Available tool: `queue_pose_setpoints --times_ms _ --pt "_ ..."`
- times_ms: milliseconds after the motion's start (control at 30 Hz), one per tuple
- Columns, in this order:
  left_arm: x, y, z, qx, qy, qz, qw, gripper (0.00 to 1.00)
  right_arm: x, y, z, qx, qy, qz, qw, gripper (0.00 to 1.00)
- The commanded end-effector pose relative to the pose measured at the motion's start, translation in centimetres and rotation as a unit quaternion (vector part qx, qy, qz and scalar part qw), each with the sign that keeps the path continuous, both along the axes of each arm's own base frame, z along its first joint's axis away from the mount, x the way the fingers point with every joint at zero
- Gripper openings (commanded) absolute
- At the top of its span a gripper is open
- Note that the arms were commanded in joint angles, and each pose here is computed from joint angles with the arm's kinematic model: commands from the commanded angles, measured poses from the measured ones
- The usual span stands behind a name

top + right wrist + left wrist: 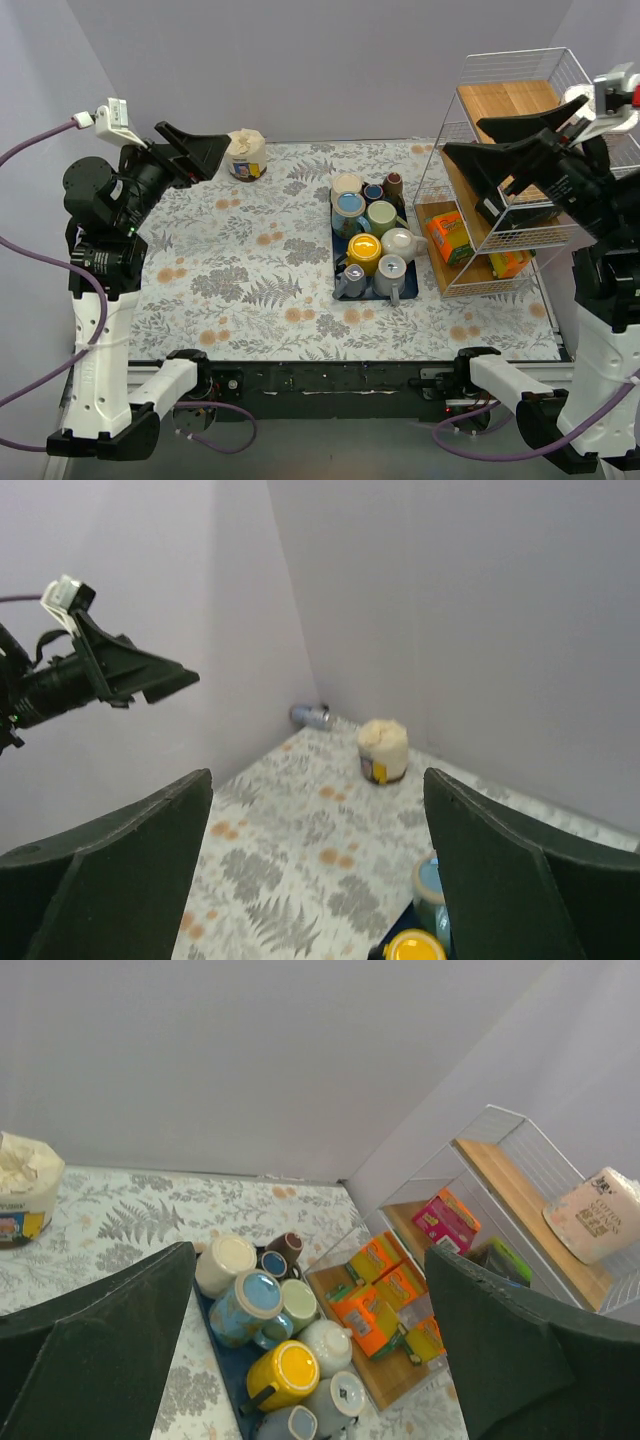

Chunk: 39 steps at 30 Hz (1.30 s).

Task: Turn the mug right side up

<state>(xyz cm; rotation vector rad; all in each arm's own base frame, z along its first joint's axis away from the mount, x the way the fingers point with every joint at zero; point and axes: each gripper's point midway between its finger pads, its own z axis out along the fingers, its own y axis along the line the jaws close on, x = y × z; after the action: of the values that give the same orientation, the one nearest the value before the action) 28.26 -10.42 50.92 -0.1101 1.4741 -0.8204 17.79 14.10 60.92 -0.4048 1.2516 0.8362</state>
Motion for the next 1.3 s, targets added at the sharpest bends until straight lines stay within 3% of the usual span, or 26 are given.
queue_pose_setpoints --times_ms 0,100,233,300,633,800,1000,1167,1267 --pt "-2.6 -0.3 -1.1 -0.003 0.013 -0.016 1.0 0.98 -1.5 0.3 -3.6 -0.034 0.059 0.016 0.998 0.95" --pt "-3.7 -0.5 -2.4 0.015 0.036 -0.026 0.999 0.98 -2.3 0.2 -5.3 -0.061 0.101 0.021 0.993 0.95" --pt "-5.8 -1.5 -4.1 0.022 0.019 -0.065 0.997 0.98 0.0 -3.0 -9.5 -0.094 0.157 -0.092 0.979 0.93" --pt "-5.5 -1.3 -4.7 0.018 0.025 -0.056 0.998 0.98 -0.4 -3.2 -10.6 -0.097 0.158 -0.097 0.978 0.93" --pt "-3.1 -1.8 -9.5 0.006 0.095 -0.067 0.993 0.98 -3.4 2.4 -10.0 -0.082 0.104 0.122 0.984 0.95" --pt "-2.0 -1.4 -11.3 -0.006 0.101 -0.047 0.994 0.98 -2.7 3.2 -11.0 -0.059 0.116 0.155 0.979 0.95" --pt "0.4 0.9 -13.7 -0.047 0.142 0.039 0.988 0.98 -1.6 3.9 -11.2 -0.06 0.112 0.175 0.976 0.96" --pt "1.3 0.6 -15.3 -0.095 0.164 0.039 0.981 0.98 0.0 6.1 -11.4 -0.061 0.122 0.211 0.968 0.96" --pt "2.0 1.0 -16.4 -0.088 0.174 0.052 0.979 0.98 0.5 8.5 -12.0 -0.069 0.123 0.223 0.964 0.96"
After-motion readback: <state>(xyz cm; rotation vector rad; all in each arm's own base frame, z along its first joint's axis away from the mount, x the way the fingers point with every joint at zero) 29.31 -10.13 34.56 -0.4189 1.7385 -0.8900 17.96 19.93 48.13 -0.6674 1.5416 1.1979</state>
